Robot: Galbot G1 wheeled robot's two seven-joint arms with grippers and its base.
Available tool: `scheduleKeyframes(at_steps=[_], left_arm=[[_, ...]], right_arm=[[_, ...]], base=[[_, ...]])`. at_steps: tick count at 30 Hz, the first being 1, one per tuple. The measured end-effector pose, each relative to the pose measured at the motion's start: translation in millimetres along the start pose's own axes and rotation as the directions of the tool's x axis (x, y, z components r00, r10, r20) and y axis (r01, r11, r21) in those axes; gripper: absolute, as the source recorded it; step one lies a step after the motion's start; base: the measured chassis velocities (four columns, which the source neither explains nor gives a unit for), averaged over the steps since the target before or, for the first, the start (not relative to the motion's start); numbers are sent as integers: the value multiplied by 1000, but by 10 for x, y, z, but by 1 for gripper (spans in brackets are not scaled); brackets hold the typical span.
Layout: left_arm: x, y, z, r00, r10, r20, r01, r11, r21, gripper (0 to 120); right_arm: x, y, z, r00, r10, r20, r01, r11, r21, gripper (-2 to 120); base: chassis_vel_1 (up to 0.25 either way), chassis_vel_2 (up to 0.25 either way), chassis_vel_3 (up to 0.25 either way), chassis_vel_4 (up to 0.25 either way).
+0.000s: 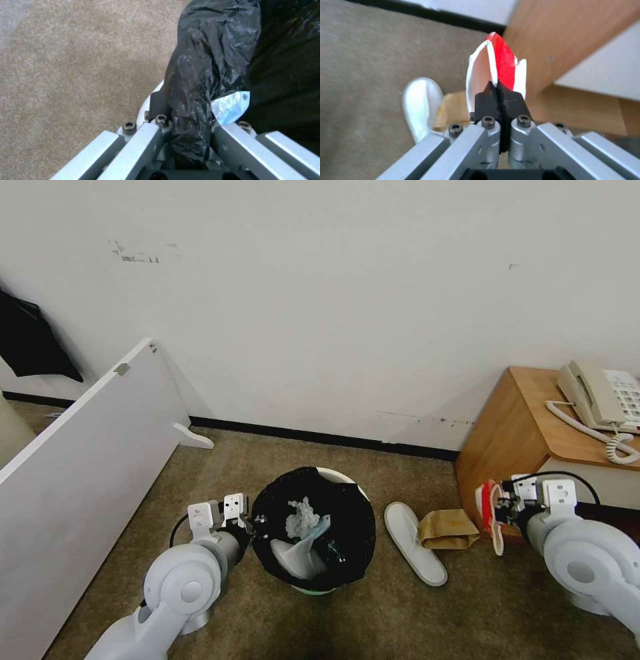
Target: Pick up the trash bin, then pick up the garbage from the floor and place it into the trash bin.
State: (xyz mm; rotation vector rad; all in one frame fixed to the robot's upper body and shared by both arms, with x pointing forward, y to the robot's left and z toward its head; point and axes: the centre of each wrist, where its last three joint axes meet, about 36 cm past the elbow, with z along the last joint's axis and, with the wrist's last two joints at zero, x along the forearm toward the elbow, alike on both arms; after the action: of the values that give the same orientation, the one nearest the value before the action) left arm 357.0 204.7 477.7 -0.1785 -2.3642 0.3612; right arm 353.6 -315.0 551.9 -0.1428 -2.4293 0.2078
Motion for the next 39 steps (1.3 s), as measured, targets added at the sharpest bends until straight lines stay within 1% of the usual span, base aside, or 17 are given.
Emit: scheduleKeyframes(at_steps=[8, 12, 14, 17, 20, 21, 24, 25, 28, 30, 31, 32, 33, 35, 36, 38, 39], left_arm=[[-37, 10, 24, 1000, -7, -6, 7, 1000, -7, 2], [-35, 6, 34, 1000, -6, -10, 6, 1000, -9, 2], [-22, -4, 30, 1000, -3, -8, 3, 1000, -11, 2], [-16, -10, 28, 1000, -1, -7, 1, 1000, -13, 2], [0, -24, 23, 1000, 1, -10, -1, 1000, -17, 2], [0, -24, 23, 1000, 1, -10, -1, 1000, -17, 2], [32, -42, 9, 999, 9, -32, -9, 1000, -26, 2], [32, -42, 9, 999, 9, -32, -9, 1000, -26, 2], [42, -45, -15, 999, 12, -39, -14, 999, -35, 2], [47, -44, -65, 999, 15, -38, -16, 999, -41, 2], [47, -44, -65, 999, 15, -38, -16, 999, -41, 2], [48, -47, -90, 999, 18, -36, -19, 999, -45, 2], [48, -47, -90, 999, 18, -36, -19, 999, -45, 2], [46, -51, -110, 999, 22, -36, -23, 999, -49, 2], [46, -51, -110, 999, 22, -36, -23, 999, -49, 2], [39, -57, -110, 999, 24, -40, -26, 998, -52, 2], [39, -57, -110, 999, 24, -40, -26, 998, -52, 2]], right_arm=[[256, 4, -213, 985, -126, 115, 123, 992, 38, 0], [296, 9, -246, 975, -157, 160, 152, 987, 43, 0], [371, 29, -286, 951, -215, 220, 207, 976, 59, 0], [412, 46, -298, 937, -248, 246, 238, 969, 71, 0], [495, 85, -314, 900, -321, 295, 304, 947, 101, 0], [495, 85, -314, 900, -321, 295, 304, 947, 101, 0], [522, 109, -308, 859, -383, 339, 362, 924, 128, 0], [522, 109, -308, 859, -383, 339, 362, 924, 128, 0], [513, 122, -287, 832, -420, 363, 392, 907, 151, 0], [526, 134, -294, 793, -463, 396, 433, 885, 170, 0], [526, 134, -294, 793, -463, 396, 433, 885, 170, 0], [537, 143, -297, 767, -492, 411, 460, 869, 182, 0], [537, 143, -297, 767, -492, 411, 460, 869, 182, 0], [543, 158, -290, 731, -530, 430, 497, 845, 199, 0], [543, 158, -290, 731, -530, 430, 497, 845, 199, 0], [556, 186, -273, 690, -574, 441, 539, 814, 217, 0], [556, 186, -273, 690, -574, 441, 539, 814, 217, 0]], base=[[0, 0, 0, 0], [0, 0, 0, 0], [0, 0, 0, 0], [0, 0, 0, 0], [0, 0, 0, 0], [0, 0, 0, 0], [0, 0, 0, 0], [0, 0, 0, 0], [0, 0, 0, 0], [0, 0, 0, 0], [0, 0, 0, 0], [0, 0, 0, 0], [0, 0, 0, 0], [0, 0, 0, 0], [0, 0, 0, 0], [0, 0, 0, 0], [0, 0, 0, 0]])
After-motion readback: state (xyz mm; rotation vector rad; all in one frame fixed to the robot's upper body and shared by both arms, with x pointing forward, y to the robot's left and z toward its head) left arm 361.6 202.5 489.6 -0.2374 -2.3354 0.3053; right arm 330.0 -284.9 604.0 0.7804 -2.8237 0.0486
